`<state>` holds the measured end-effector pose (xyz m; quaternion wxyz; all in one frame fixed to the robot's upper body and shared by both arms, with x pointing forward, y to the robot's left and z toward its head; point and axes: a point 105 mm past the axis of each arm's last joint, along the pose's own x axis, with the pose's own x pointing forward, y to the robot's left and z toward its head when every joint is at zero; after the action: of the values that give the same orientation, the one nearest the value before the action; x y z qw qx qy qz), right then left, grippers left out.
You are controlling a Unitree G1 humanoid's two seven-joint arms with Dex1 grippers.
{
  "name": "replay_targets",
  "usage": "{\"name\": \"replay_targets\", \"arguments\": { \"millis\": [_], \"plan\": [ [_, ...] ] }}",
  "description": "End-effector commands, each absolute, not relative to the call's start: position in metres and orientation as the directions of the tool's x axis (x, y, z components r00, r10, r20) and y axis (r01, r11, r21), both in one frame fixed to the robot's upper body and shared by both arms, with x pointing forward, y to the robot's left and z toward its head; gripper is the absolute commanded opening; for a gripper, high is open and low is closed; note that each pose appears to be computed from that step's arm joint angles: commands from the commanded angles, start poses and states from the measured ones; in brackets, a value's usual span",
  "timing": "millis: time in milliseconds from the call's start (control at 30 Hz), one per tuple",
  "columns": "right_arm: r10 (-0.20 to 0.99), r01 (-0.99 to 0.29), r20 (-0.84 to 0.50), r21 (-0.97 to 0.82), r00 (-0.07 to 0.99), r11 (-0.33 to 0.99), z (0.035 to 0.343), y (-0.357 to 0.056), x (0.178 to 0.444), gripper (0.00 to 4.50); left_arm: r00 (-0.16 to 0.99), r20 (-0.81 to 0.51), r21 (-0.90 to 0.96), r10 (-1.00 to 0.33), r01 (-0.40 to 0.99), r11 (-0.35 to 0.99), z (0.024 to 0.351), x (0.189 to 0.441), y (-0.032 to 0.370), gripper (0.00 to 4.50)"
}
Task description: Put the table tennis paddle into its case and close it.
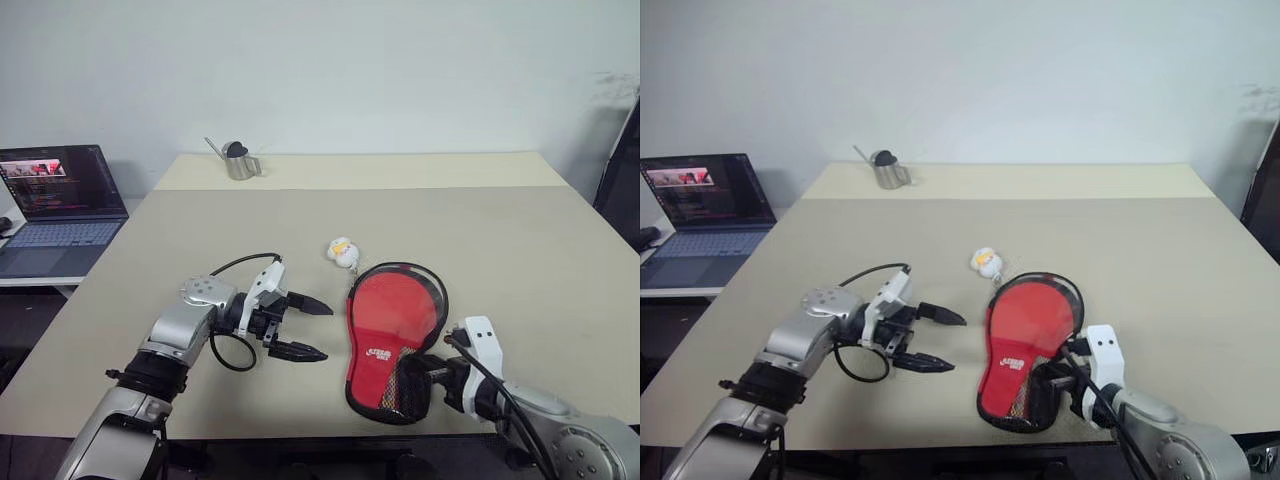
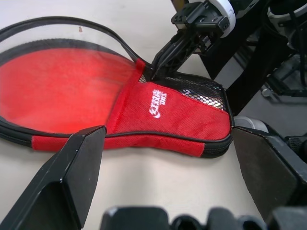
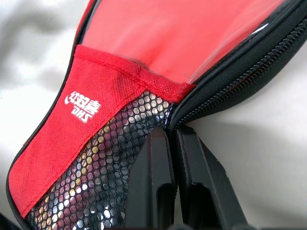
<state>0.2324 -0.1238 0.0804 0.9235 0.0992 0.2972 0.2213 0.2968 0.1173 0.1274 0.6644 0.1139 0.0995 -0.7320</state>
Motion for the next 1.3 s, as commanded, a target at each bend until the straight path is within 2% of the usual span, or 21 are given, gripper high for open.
{"name": "replay_targets", "arguments": {
  "millis": [33, 400, 667, 733, 867, 1133, 1233, 1300],
  "plan": [
    [0.479, -0.371, -0.514, 0.304, 0.712, 0.878, 0.082, -0.126, 0.225, 0.03, -0.191, -0.298, 0.030, -0.935, 0.977, -0.209, 0.139, 0.285, 0.114, 4.50],
    [0.419, -0.350, -0.539, 0.231, 0.731, 0.908, 0.088, -0.157, 0.231, 0.03, -0.195, -0.294, 0.036, -0.936, 0.976, -0.214, 0.142, 0.287, 0.110, 4.50],
    [0.452, -0.376, -0.537, 0.251, 0.713, 0.892, 0.091, -0.148, 0.231, 0.03, -0.183, -0.288, 0.039, -0.940, 0.979, -0.202, 0.139, 0.290, 0.109, 4.50],
    [0.425, -0.346, -0.533, 0.246, 0.732, 0.905, 0.091, -0.150, 0.232, 0.03, -0.181, -0.286, 0.040, -0.941, 0.979, -0.201, 0.138, 0.290, 0.109, 4.50],
    [0.373, -0.331, -0.549, 0.179, 0.748, 0.927, 0.092, -0.158, 0.229, 0.93, -0.178, -0.281, 0.040, -0.943, 0.980, -0.197, 0.137, 0.289, 0.108, 4.50],
    [0.314, -0.322, -0.536, 0.081, 0.784, 0.943, 0.110, -0.174, 0.219, 3.52, -0.177, -0.268, 0.044, -0.947, 0.980, -0.196, 0.136, 0.291, 0.104, 4.50],
    [0.326, -0.349, -0.493, 0.049, 0.807, 0.936, 0.125, -0.175, 0.219, 4.48, -0.169, -0.258, 0.048, -0.951, 0.981, -0.187, 0.137, 0.292, 0.102, 4.50],
    [0.374, -0.395, -0.420, 0.039, 0.827, 0.918, 0.143, -0.170, 0.223, 4.49, -0.145, -0.245, 0.059, -0.958, 0.985, -0.164, 0.141, 0.296, 0.100, 4.50]
  ]
}}
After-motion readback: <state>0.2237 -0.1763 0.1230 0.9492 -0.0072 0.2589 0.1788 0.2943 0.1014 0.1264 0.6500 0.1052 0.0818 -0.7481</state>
